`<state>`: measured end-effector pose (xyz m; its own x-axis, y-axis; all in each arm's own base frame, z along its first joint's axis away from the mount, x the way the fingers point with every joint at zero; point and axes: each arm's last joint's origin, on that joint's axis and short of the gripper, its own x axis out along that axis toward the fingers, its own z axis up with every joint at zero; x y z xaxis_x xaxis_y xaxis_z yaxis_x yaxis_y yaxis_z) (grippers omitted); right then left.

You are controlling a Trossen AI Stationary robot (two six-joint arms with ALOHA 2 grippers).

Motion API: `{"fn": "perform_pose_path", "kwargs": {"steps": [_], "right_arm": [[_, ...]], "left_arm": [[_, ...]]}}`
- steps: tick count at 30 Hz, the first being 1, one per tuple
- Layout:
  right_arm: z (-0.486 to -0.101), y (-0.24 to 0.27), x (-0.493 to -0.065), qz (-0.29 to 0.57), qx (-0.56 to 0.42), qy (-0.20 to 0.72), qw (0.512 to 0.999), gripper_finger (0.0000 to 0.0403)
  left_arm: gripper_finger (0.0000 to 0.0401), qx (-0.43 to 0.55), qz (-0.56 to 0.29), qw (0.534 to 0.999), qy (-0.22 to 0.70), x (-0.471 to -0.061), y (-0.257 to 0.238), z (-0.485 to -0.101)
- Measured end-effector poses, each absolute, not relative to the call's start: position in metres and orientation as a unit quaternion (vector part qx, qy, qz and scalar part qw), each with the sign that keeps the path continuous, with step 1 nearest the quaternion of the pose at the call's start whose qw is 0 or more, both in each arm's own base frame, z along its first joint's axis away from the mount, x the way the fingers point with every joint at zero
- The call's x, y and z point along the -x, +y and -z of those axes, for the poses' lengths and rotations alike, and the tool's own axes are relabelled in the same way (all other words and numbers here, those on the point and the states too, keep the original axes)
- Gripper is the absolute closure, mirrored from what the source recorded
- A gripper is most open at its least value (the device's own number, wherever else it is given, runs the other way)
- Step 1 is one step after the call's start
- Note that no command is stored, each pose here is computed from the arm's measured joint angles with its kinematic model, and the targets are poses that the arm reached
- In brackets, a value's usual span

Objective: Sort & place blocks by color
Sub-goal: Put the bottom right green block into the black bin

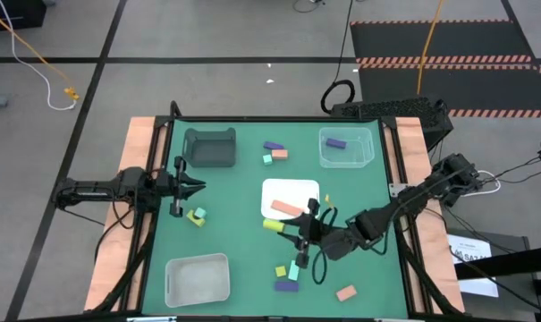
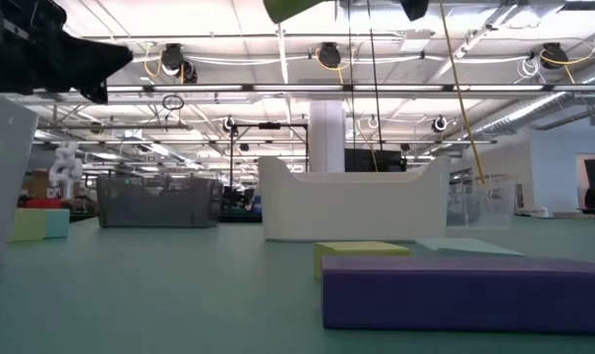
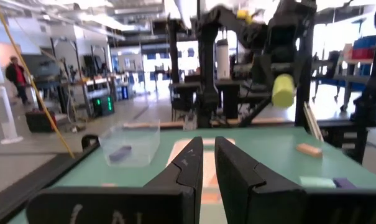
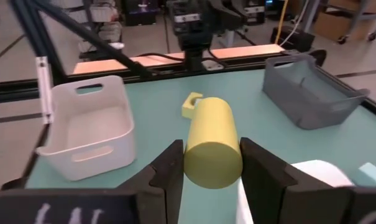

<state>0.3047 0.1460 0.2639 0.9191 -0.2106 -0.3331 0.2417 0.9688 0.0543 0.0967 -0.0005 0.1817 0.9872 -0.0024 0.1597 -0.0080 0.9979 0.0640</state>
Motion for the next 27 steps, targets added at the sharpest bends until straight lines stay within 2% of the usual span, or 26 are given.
{"fn": "perform_pose_path", "kwargs": {"steps": [14, 20, 24, 27], "right_arm": [[-0.265, 0.098, -0.324, 0.183, -0.024, 0.162, 0.969, 0.0287], [-0.265, 0.079, -0.331, 0.174, -0.040, 0.166, 0.970, 0.0285], [-0.266, 0.068, -0.335, 0.156, -0.047, 0.166, 0.973, 0.0284], [-0.269, 0.062, -0.338, 0.132, -0.049, 0.158, 0.977, 0.0287]], "left_arm": [[0.0354, 0.001, -0.033, 0.977, -0.211, -0.089, 0.001, -0.206], [0.0354, 0.072, -0.010, 0.979, -0.191, -0.091, 0.001, -0.202], [0.0353, 0.075, -0.011, 0.984, -0.159, -0.097, 0.001, -0.197], [0.0338, 0.080, -0.012, 0.988, -0.131, -0.102, 0.001, -0.193]]}}
